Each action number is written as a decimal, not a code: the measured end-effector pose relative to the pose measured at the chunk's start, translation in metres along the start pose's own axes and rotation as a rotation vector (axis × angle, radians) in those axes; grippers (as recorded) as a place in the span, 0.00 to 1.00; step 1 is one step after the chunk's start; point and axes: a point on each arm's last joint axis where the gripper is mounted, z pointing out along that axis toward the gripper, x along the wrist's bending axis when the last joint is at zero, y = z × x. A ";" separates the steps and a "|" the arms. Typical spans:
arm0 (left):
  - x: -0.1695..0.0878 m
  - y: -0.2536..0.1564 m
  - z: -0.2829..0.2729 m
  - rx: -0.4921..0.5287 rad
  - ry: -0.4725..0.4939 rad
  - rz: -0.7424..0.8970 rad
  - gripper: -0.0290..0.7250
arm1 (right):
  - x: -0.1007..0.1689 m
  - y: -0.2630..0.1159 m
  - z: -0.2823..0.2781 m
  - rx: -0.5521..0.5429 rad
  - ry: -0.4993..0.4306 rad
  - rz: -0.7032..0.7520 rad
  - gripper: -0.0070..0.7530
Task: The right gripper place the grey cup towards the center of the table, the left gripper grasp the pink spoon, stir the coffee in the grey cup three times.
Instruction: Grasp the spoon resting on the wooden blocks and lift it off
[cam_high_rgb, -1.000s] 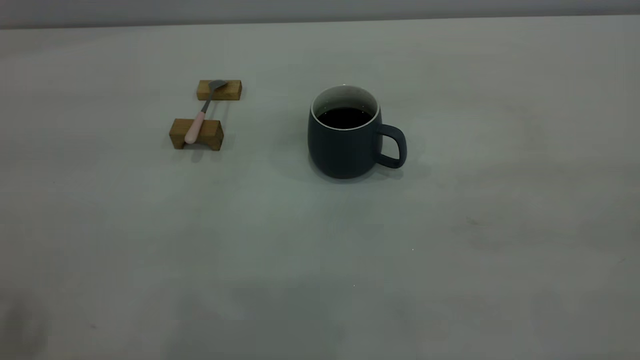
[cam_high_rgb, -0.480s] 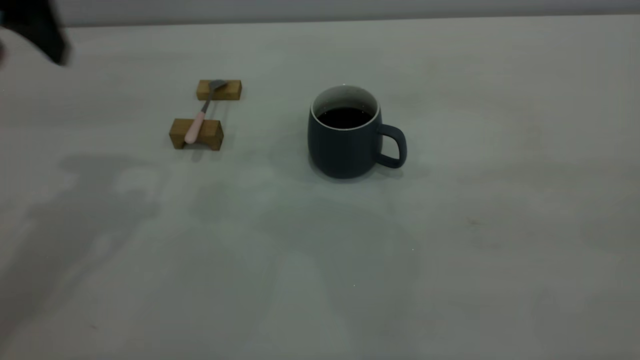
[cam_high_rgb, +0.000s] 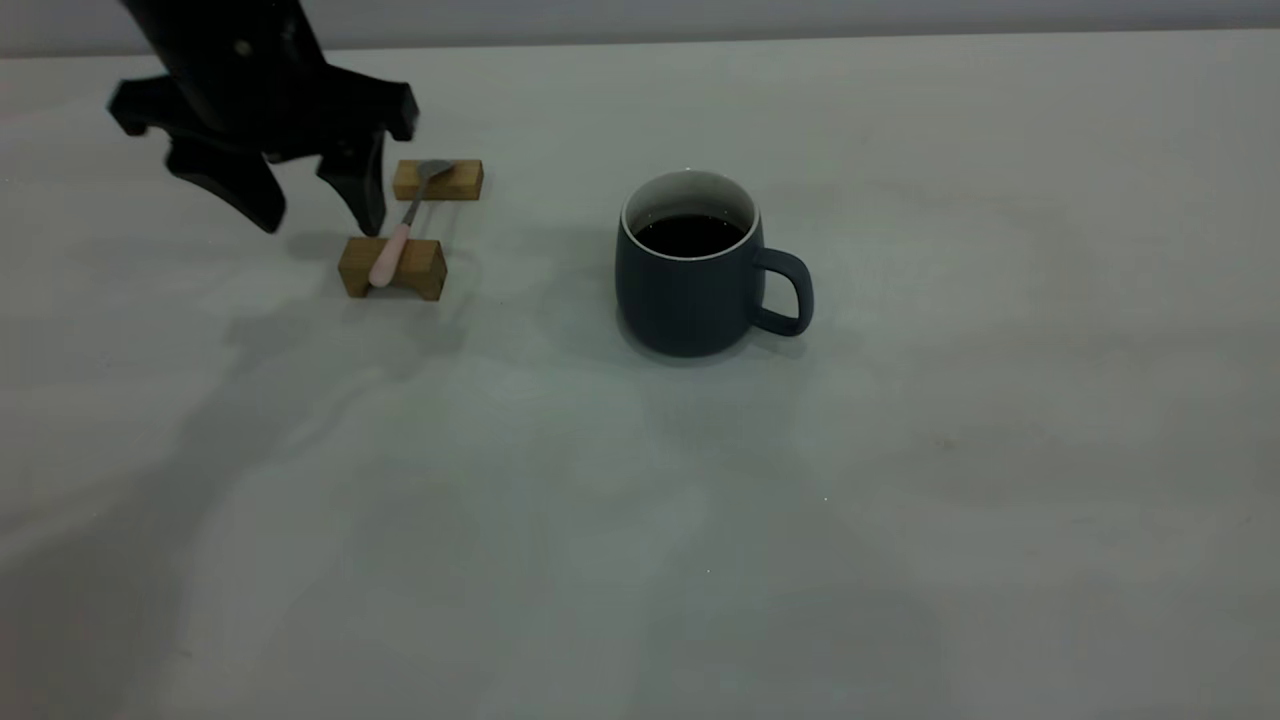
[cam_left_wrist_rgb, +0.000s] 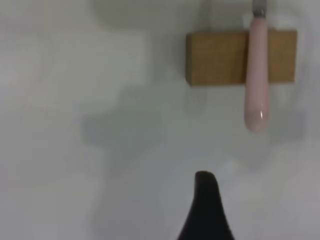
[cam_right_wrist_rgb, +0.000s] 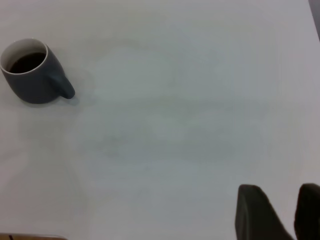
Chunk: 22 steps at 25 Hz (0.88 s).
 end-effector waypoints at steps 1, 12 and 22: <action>-0.001 0.002 0.006 0.004 0.001 -0.006 0.90 | 0.000 0.000 0.000 0.000 0.000 0.000 0.32; -0.015 0.013 0.064 0.042 -0.008 -0.020 0.84 | 0.000 0.000 0.000 0.000 0.005 0.002 0.32; -0.020 0.014 0.071 0.063 -0.015 -0.046 0.39 | 0.000 0.000 0.000 0.000 0.000 0.000 0.32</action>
